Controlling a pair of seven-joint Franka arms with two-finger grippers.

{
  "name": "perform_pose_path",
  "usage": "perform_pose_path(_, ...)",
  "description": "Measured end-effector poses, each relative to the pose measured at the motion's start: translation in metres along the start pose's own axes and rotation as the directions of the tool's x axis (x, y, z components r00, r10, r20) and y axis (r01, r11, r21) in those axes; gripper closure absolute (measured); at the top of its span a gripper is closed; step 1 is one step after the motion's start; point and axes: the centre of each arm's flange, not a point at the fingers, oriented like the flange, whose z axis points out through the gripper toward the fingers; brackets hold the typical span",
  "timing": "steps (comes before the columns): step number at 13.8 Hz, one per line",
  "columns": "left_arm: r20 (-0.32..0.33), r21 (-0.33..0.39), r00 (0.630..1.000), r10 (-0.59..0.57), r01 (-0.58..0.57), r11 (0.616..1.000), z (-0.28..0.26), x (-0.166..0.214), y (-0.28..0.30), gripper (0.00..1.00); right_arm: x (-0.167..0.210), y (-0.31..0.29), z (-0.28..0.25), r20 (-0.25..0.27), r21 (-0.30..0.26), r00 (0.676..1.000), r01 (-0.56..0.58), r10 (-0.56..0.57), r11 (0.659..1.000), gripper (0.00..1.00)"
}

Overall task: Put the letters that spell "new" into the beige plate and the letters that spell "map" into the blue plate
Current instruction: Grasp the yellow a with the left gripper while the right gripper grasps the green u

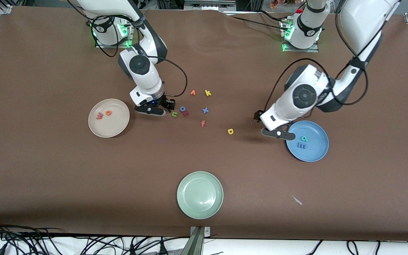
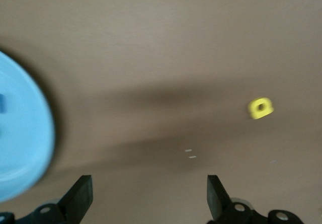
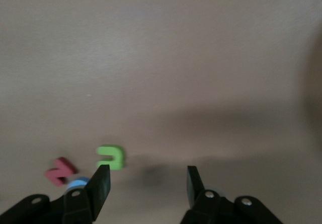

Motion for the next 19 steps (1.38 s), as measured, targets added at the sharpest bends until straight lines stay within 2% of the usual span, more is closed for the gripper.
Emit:
perform_pose_path(3,-0.033,-0.058,0.995,-0.090,0.088,0.994,0.034,-0.006,0.050,0.00,-0.012,-0.022,0.014,0.008,-0.003,1.000,-0.024,0.024,1.000,0.30)
perform_pose_path(8,-0.086,-0.022,0.980,-0.180,0.179,0.984,0.069,0.002,0.119,0.00,-0.008,-0.027,0.030,0.016,-0.011,0.999,-0.028,0.029,1.000,0.30)
perform_pose_path(10,-0.116,0.013,0.976,-0.184,0.186,0.982,0.080,0.010,0.129,0.02,-0.007,-0.029,0.033,0.015,-0.010,0.999,-0.028,0.028,1.000,0.30)
perform_pose_path(13,-0.116,0.024,0.973,-0.199,0.203,0.979,0.098,0.021,0.129,0.04,-0.006,-0.031,0.037,0.015,-0.010,1.000,-0.028,0.028,1.000,0.31)
perform_pose_path(17,-0.097,0.033,0.974,-0.203,0.207,0.978,0.113,0.021,0.125,0.12,-0.005,-0.032,0.039,0.013,-0.010,1.000,-0.026,0.026,1.000,0.41)
perform_pose_path(18,-0.096,0.033,0.975,-0.202,0.206,0.978,0.114,0.021,0.125,0.19,-0.005,-0.032,0.039,0.012,-0.010,1.000,-0.024,0.024,1.000,0.41)
perform_pose_path(19,-0.097,0.033,0.975,-0.201,0.205,0.978,0.113,0.021,0.126,0.24,-0.004,-0.032,0.038,0.011,-0.011,1.000,-0.021,0.021,1.000,0.45)
